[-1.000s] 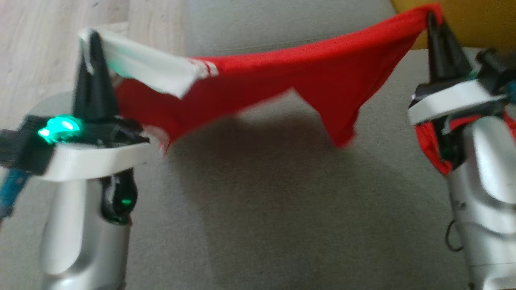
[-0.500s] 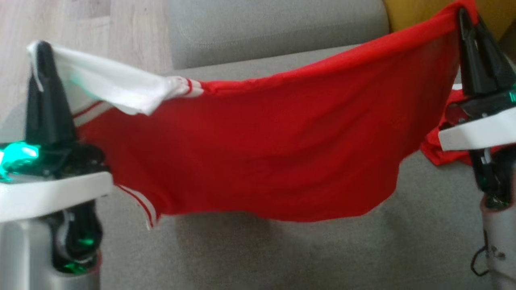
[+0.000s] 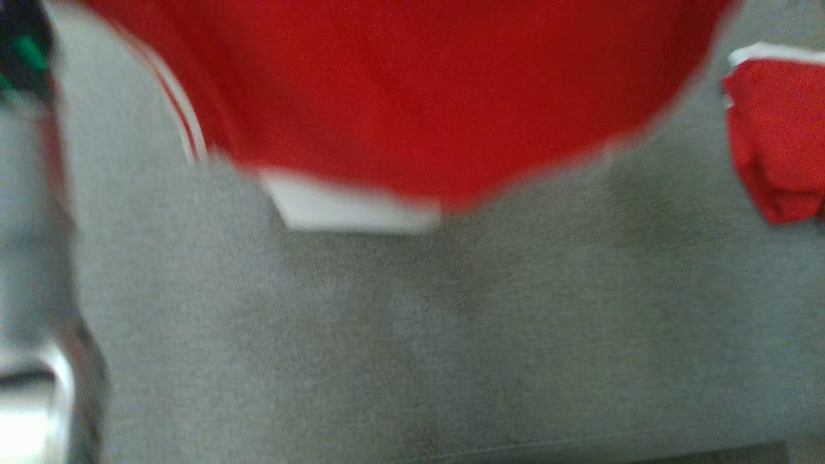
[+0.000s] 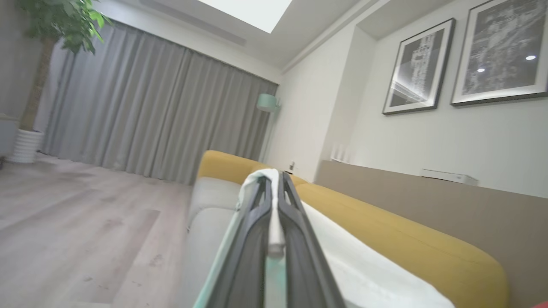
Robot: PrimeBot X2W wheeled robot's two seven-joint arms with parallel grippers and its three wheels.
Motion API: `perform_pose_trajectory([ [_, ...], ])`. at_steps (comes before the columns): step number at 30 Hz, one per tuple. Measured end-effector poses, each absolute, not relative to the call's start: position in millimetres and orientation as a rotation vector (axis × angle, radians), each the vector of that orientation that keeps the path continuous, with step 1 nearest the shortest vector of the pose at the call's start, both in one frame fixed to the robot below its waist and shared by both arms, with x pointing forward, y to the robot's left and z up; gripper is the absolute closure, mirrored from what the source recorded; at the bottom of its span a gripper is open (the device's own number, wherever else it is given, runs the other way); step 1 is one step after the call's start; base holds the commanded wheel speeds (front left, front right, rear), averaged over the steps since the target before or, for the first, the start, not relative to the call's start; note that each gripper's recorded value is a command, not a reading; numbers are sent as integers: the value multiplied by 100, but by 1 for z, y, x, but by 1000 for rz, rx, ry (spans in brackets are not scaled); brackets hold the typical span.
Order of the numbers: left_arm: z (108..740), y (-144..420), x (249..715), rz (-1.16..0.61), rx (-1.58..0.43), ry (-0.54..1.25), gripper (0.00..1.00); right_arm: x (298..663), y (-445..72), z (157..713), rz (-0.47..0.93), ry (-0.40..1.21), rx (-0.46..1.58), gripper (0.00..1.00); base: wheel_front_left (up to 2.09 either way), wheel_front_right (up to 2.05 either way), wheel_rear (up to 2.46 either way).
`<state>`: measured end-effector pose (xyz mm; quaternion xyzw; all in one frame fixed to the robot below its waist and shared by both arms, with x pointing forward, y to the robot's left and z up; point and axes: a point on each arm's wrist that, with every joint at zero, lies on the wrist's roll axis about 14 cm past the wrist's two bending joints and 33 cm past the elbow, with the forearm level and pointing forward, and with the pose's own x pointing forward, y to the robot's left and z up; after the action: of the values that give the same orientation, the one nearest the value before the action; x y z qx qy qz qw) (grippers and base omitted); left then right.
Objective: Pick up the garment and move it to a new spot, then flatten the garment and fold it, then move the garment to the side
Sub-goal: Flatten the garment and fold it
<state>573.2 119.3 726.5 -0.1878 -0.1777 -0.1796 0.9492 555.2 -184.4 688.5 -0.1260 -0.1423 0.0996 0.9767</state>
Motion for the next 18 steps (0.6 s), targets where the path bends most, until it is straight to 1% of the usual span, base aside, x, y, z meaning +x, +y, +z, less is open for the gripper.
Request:
perform_pose_trajectory([
  [2,734,131,603,-321,-329,-391,100,587,-176,696,221,-312,-287,100,0,0,0],
  [4,746,145,628,-270,-294,-446,100,615,-176,702,210,-340,-291,100,0,0,0],
  [6,760,155,644,-228,-268,-520,100,637,-176,699,201,-350,-283,100,0,0,0],
  [8,771,162,652,-200,-273,-592,100,651,-176,687,192,-349,-234,100,0,0,0],
  [10,774,161,656,-200,-254,-619,100,659,-178,669,181,-328,-213,100,0,0,0],
  [12,766,155,659,-216,-226,-600,100,663,-179,652,172,-294,-204,100,0,0,0],
  [15,735,144,663,-247,-172,-514,100,667,-172,621,192,-216,-221,100,0,0,0],
  [18,692,139,660,-255,-139,-414,100,661,-163,587,225,-136,-242,100,0,0,0],
])
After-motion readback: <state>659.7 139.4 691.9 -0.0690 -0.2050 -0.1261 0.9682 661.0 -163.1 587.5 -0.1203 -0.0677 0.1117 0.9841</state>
